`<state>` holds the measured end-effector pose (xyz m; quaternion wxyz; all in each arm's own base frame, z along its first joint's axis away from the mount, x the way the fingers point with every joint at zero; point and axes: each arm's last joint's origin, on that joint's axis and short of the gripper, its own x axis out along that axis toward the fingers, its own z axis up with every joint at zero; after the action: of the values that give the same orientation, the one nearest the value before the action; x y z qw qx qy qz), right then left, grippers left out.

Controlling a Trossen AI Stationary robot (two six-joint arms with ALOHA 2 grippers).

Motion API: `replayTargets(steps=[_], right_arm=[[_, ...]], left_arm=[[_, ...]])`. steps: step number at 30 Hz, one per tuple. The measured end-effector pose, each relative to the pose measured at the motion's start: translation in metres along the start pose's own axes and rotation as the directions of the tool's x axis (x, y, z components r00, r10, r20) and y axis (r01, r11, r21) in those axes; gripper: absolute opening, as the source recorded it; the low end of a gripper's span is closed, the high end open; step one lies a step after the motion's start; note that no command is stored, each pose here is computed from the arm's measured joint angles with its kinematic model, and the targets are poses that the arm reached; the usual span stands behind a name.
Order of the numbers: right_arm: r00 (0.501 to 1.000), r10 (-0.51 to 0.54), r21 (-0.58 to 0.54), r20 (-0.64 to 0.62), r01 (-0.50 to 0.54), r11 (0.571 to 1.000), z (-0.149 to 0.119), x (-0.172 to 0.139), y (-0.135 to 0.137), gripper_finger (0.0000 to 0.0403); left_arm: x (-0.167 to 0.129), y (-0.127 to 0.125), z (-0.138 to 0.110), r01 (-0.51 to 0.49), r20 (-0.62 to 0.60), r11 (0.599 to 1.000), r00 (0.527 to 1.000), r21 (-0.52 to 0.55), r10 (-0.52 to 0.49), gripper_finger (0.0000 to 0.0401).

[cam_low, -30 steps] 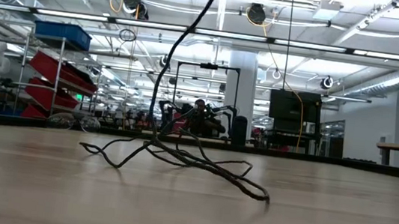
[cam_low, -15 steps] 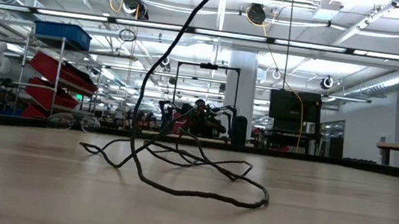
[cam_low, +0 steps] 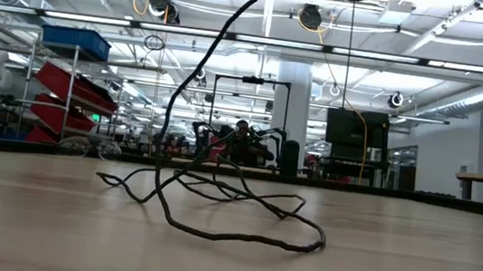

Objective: Coil cords
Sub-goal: Coil the black wire onto the spool

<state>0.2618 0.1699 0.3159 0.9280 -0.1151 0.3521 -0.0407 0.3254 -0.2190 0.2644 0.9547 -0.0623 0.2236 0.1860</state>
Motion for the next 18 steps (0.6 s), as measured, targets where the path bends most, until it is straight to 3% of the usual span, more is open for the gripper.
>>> replayTargets(steps=[7, 18], right_arm=[[1.0, -0.001, 0.036, 0.0, 0.001, 0.999, 0.0, 0.0, 0.0, 0.0], [0.993, -0.121, 0.123, -0.008, 0.122, 0.985, 0.0, 0.014, -0.006, 0.0]], left_arm=[[0.012, 0.009, 0.005, -0.023, -0.021, 0.998, 1.0, -0.063, 0.021, 0.0005], [0.023, 0.025, 0.023, -0.042, -0.119, 0.997, 0.992, -0.07, 0.033, 0.0005]])
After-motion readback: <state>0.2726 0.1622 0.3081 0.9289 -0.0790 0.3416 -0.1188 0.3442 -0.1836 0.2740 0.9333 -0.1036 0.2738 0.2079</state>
